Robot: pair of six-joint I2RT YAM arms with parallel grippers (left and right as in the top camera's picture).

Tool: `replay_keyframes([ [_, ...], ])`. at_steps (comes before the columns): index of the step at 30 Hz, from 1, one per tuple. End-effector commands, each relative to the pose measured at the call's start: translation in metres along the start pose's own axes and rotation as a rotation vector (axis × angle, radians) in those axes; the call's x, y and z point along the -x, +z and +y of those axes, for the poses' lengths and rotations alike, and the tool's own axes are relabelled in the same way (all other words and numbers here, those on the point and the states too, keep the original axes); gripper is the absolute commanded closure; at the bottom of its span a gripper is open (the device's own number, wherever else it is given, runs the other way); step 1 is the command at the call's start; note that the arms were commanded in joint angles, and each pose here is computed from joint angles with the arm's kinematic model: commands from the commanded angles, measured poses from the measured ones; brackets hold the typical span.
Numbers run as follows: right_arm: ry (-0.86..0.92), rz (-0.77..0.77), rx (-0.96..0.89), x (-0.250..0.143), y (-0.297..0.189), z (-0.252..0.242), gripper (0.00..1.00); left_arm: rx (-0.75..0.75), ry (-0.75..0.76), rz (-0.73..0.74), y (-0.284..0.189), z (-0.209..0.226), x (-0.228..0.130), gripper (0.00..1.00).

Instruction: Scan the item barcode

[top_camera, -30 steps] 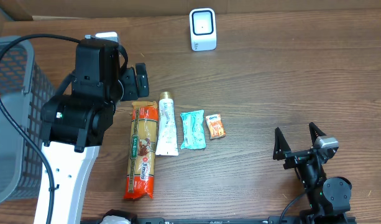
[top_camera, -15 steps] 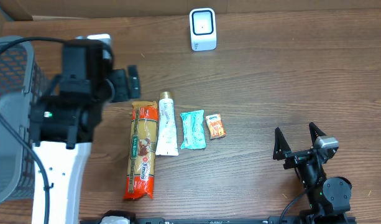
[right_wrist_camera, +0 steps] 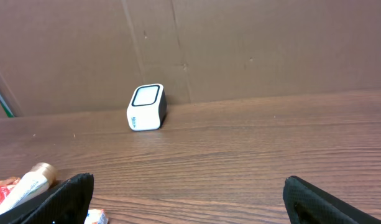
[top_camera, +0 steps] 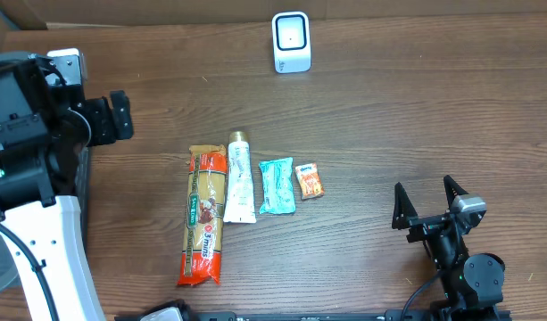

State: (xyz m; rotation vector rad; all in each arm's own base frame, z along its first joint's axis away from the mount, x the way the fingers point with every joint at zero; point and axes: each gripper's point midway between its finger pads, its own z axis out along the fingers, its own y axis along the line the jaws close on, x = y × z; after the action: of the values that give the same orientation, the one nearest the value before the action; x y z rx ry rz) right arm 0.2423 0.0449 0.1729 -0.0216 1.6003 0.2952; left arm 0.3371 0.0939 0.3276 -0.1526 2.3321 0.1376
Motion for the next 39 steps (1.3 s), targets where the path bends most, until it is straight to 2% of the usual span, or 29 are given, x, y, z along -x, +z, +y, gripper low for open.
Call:
replay_keyframes([
  [1, 0.003, -0.003, -0.002, -0.002, 0.000, -0.001, 0.00, -0.058, 0.123, -0.020, 0.008, 0.002, 0.007, 0.04],
  [5, 0.004, -0.003, -0.002, -0.002, 0.000, -0.001, 0.00, -0.065, 0.099, -0.010, 0.015, 0.013, 0.005, 0.00],
  [39, 0.003, -0.003, -0.002, -0.002, 0.000, -0.001, 0.00, -0.048, 0.096, 0.000, 0.015, 0.017, 0.003, 0.00],
])
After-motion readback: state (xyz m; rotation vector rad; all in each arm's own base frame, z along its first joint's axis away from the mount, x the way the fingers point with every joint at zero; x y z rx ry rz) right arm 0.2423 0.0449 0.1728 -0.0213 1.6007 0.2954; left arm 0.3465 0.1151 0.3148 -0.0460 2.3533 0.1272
